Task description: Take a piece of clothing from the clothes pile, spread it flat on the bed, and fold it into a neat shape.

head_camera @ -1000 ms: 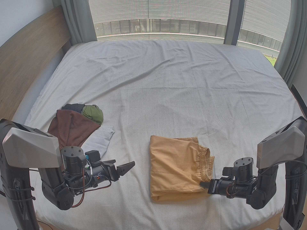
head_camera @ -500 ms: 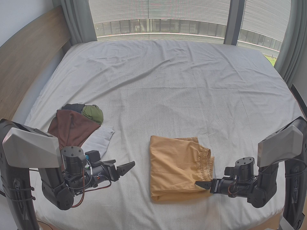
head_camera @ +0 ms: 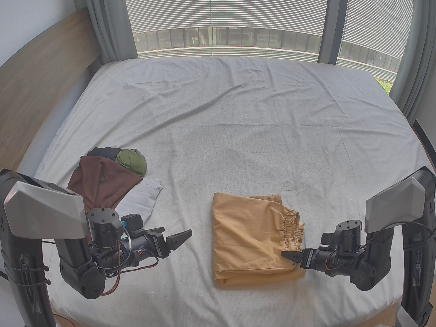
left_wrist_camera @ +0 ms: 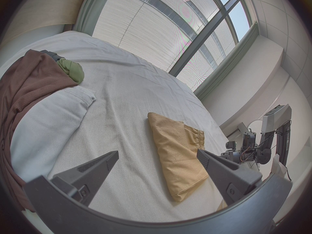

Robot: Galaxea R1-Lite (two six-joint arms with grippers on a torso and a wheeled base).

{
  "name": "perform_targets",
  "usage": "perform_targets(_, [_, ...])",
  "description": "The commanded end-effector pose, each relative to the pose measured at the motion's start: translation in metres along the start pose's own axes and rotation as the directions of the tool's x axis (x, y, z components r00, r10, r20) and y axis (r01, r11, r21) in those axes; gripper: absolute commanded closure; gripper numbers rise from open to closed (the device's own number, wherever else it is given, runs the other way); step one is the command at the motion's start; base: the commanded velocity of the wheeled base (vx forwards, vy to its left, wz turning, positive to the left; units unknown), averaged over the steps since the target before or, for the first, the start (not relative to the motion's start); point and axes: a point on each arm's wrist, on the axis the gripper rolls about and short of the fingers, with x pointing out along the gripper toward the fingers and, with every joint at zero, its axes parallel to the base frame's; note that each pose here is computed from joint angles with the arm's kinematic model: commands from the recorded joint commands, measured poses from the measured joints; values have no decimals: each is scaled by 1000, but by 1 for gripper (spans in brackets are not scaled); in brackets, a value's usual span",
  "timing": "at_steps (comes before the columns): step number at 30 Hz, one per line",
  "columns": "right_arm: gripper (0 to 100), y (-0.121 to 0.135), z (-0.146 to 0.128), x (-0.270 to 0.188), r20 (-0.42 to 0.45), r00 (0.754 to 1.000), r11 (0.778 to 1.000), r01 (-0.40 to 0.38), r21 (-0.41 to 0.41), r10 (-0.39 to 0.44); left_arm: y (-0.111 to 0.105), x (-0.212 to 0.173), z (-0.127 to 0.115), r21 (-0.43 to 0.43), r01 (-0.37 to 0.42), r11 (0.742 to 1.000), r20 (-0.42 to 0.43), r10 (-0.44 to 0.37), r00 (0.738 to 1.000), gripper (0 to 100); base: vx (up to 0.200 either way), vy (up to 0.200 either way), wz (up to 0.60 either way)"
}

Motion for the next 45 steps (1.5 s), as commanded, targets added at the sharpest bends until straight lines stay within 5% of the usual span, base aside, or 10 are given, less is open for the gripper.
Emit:
perform_targets(1, [0,-5,-1,9,-9,1000,999,-2,35,3,0,0,-1,-1,-1,1000,-2,1,1000,0,0,0,0])
perform_targets(5, [0,-1,3,13,8,1000,996,-20,91,19,0,0,0,-1,-1,1000,-1,1,1000,0,0,0,0])
perform_targets(33, [0,38,3,28,-19,993,981,-110,158,115,1,0,3,3,-2,1000,15,2,1000,0,0,0,0])
perform_targets(34, [100,38,3,28,-19,993,981,-110,161,115,1,0,3,3,-2,1000,15,2,1000,0,0,0,0])
perform_targets(42, [100,41,6,27,-3,991,977,-133,167,136,1,0,3,3,-2,1000,15,2,1000,0,0,0,0])
perform_targets(45, [100,52,18,17,40,978,952,-210,224,207,1,0,4,3,-2,1000,18,2,1000,0,0,0,0])
